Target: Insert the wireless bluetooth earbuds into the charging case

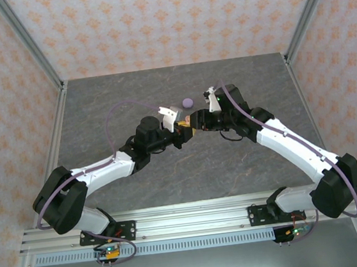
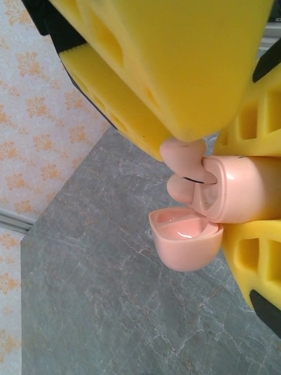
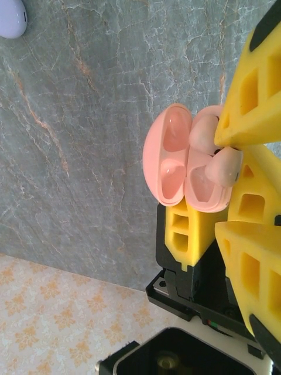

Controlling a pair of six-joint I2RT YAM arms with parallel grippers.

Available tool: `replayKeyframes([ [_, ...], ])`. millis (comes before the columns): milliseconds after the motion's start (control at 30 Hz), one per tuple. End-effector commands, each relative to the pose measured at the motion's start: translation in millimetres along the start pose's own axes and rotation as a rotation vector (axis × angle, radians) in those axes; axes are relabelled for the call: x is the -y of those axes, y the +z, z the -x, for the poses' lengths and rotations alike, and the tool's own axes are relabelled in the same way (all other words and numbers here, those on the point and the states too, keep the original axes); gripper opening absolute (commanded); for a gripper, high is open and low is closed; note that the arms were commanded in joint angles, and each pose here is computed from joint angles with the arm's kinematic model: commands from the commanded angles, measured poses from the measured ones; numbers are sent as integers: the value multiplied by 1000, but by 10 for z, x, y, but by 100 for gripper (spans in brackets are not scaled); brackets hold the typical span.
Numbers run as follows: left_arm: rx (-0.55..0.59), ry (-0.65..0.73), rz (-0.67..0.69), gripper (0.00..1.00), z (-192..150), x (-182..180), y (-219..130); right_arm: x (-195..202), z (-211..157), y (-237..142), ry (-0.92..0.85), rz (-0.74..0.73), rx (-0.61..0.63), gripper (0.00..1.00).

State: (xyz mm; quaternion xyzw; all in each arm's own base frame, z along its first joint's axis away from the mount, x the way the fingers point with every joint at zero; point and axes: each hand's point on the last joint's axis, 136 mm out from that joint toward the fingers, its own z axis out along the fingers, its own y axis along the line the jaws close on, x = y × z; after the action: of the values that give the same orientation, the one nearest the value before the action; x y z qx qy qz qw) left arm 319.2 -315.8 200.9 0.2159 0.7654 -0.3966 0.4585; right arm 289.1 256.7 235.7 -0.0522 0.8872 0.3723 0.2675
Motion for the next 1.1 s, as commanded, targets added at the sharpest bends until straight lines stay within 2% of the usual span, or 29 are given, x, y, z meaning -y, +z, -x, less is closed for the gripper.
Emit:
replayKeyframes([
  [0, 26, 39, -30, 7, 148, 105, 29, -196, 87, -110, -16, 64, 38, 39],
  [600, -17, 46, -67, 7, 93, 180, 84, -279, 116, -75, -7, 106, 31, 37],
  [767, -18, 57, -40, 7, 86, 136, 72, -206, 188, -155, -3, 53, 88, 37],
  [900, -17, 83, -26, 7, 79, 127, 18, 1, 280, -276, 11, -70, 154, 36],
  [967, -24, 104, -47, 7, 75, 177, -15, 151, 301, -307, 37, -133, 155, 34],
  [1067, -36, 141, -87, 7, 57, 262, -70, 243, 321, -320, 66, -125, 138, 34],
])
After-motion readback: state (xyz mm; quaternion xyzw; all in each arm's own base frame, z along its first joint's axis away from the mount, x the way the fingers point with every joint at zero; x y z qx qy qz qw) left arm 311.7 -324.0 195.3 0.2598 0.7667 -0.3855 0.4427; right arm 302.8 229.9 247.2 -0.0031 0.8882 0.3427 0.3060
